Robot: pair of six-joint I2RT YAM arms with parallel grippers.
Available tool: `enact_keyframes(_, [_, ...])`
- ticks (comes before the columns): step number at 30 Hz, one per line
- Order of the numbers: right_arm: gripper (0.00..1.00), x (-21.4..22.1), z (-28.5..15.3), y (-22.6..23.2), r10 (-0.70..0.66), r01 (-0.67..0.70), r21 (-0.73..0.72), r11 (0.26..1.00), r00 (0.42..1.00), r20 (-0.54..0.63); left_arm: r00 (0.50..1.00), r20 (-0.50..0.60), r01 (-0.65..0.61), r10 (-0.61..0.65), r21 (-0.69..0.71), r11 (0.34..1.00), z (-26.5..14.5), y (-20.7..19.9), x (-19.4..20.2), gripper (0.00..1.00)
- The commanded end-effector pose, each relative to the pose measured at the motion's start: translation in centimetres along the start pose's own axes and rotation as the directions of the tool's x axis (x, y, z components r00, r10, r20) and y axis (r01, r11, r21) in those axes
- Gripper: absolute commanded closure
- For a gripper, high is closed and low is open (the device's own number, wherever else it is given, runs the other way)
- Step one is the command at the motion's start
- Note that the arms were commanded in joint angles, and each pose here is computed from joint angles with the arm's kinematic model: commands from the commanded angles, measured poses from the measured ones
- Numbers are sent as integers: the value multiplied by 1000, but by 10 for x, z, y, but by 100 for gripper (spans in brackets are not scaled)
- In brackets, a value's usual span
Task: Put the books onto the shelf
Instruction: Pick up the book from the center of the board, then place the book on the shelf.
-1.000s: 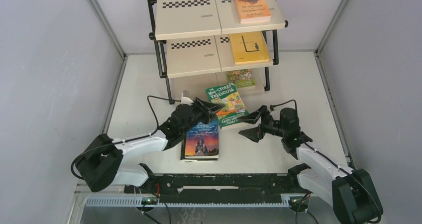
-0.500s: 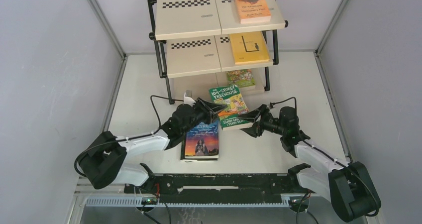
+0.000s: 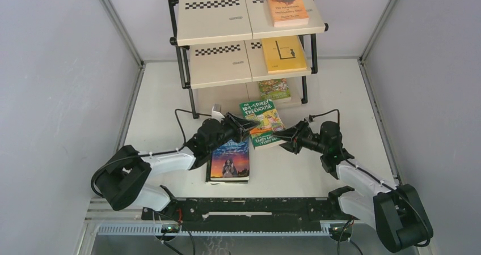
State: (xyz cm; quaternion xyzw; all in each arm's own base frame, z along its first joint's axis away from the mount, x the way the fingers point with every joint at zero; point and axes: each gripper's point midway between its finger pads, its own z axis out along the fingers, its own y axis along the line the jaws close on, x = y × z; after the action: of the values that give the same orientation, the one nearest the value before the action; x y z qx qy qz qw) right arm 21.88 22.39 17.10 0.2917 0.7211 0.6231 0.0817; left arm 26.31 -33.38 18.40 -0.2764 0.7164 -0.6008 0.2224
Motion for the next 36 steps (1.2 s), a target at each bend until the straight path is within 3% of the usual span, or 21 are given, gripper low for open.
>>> enact_keyframes(1, [100, -10, 1, 5, -96, 97, -32, 995, 995, 33, 998, -60, -19, 27, 132, 991, -6, -30, 7, 72])
enact_keyframes(6, [100, -20, 4, 7, -176, 179, -49, 983, 982, 64, 998, -56, -21, 27, 97, 995, -6, -14, -1, 58])
enact_keyframes(12, [100, -34, 9, 18, -251, 259, -88, 962, 963, 96, 998, -49, -45, 48, 67, 997, -8, -4, -10, 50])
enact_keyframes(36, [100, -99, 39, 64, -351, 372, -132, 919, 923, 155, 977, -10, -215, 215, -73, 974, -35, 18, -43, 46])
